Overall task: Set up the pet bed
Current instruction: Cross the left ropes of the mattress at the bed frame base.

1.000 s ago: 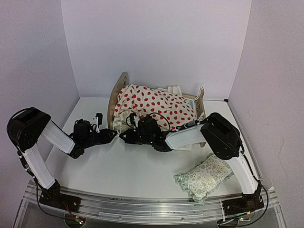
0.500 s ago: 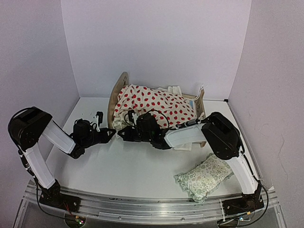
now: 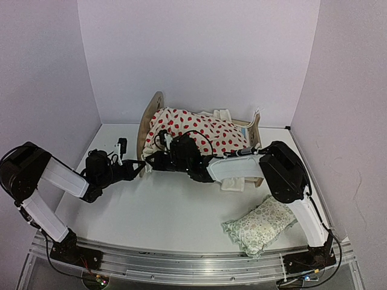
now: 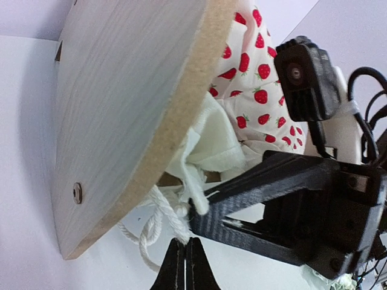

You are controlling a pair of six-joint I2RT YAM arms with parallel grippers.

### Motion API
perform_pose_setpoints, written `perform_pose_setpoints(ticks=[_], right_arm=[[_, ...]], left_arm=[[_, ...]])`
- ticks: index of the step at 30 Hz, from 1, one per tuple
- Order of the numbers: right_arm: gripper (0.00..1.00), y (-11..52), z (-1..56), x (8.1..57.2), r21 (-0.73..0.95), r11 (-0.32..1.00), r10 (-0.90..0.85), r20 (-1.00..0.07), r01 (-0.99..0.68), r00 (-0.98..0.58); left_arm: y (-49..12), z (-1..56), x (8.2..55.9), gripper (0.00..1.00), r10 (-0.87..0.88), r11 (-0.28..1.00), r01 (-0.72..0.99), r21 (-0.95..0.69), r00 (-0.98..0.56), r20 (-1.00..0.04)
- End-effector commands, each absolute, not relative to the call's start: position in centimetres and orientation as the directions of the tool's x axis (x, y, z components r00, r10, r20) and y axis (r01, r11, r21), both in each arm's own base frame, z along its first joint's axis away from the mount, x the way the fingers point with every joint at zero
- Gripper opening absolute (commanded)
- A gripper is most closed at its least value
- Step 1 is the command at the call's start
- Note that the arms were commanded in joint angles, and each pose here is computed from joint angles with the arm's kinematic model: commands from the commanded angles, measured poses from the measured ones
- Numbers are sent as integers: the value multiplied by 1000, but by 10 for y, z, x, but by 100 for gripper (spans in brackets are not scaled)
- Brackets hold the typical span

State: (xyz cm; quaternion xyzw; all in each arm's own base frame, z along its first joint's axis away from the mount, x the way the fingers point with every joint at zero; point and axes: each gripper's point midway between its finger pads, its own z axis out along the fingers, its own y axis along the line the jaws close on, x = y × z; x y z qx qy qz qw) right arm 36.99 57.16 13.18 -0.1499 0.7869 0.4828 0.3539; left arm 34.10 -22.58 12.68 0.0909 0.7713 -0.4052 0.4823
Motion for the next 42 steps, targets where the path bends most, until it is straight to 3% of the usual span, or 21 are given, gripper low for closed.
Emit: perform_pose_setpoints(ticks=[1,8,17,27,39,40,41,42], right_arm=[[0,567,113,379,639,523,88,-699,-564,-710],[0,576,105,367,656,473,29,-679,-588,-734],[0,589,119,342,658,314,-84,-699,-684,-711],[0,571,124,360,734,215,-11,-657,-644,-753],[0,567,122,376,787,162,45,-609,-595,-792],[0,567,121,376,788,162,45,-607,-593,-794],[0,567,121,376,788,162,46,-607,-593,-794],[0,567,121,376,789,163,45,-606,-593,-794]], left_arm=[[-228,151,327,0,-258,611,588,-530,-485,-835],[-230,162,322,0,-232,600,620,-506,-471,-851],[-246,167,327,1,-182,557,658,-508,-500,-847],[-259,166,341,11,-123,543,662,-517,-546,-828],[-252,171,355,55,-174,598,589,-543,-567,-806],[-251,172,356,66,-177,605,581,-544,-568,-804],[-250,174,357,87,-180,611,577,-542,-565,-805],[-249,176,358,97,-184,621,568,-540,-565,-805]])
